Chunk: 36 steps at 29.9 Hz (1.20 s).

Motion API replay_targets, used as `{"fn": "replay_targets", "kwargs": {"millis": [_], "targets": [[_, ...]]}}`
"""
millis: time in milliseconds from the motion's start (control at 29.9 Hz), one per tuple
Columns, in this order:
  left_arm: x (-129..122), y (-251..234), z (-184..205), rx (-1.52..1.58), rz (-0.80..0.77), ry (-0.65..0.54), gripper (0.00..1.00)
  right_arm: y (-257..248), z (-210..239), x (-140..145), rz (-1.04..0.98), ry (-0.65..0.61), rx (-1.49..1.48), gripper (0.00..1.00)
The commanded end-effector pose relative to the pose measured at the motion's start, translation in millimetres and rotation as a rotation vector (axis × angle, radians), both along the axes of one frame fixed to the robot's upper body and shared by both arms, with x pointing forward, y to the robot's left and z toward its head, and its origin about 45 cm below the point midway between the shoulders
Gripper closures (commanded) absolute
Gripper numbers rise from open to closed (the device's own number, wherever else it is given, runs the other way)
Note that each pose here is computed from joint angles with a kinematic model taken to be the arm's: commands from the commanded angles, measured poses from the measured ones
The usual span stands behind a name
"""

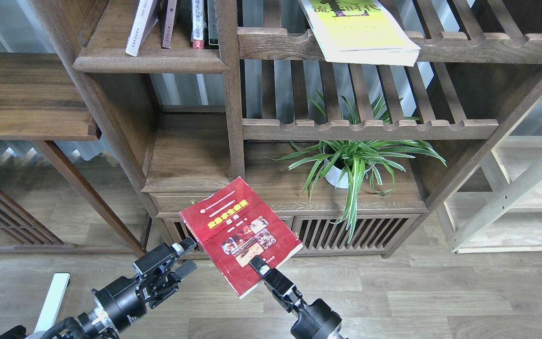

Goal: Organize books on shelf
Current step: 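Pass the red book from the right gripper to the left gripper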

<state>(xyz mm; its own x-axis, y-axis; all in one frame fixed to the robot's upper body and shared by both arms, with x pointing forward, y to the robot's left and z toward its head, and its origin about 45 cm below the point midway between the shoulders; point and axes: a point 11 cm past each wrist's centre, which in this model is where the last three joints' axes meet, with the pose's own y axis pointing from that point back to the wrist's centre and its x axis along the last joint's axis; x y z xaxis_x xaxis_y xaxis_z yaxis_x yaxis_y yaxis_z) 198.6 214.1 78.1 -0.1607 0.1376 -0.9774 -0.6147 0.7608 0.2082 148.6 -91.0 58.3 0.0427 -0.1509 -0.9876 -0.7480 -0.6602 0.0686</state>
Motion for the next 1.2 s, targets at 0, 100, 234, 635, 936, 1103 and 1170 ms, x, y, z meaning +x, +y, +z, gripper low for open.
{"fn": "replay_targets", "kwargs": {"millis": [0,100,234,635,936,1103,1170], "targets": [[-1,-2,-1,-0.003,-0.001,0.003,0.13,7,0,-6,0.023,0.003,0.004,0.92],[-1,-7,0,-0.017,-0.002,0.003,0.15,8,0,-8,0.034,-0.005,-0.003,0.91],[-5,-14,-2,-0.026,-0.02,0.013,0.16,8,-1,-7,0.028,-0.006,-0.017,0.9],[-8,-20,-3,-0.041,-0.026,0.024,0.35,11,-2,-11,0.043,-0.008,-0.027,0.89],[-6,-21,-2,-0.045,-0.025,0.021,0.43,14,-2,-14,0.057,-0.004,-0.024,0.89],[-6,-20,-2,-0.046,-0.021,0.022,0.49,14,-2,-14,0.057,-0.004,-0.024,0.89],[-6,-20,-2,-0.046,-0.021,0.022,0.54,14,-2,-14,0.057,-0.004,-0.024,0.89]]}}
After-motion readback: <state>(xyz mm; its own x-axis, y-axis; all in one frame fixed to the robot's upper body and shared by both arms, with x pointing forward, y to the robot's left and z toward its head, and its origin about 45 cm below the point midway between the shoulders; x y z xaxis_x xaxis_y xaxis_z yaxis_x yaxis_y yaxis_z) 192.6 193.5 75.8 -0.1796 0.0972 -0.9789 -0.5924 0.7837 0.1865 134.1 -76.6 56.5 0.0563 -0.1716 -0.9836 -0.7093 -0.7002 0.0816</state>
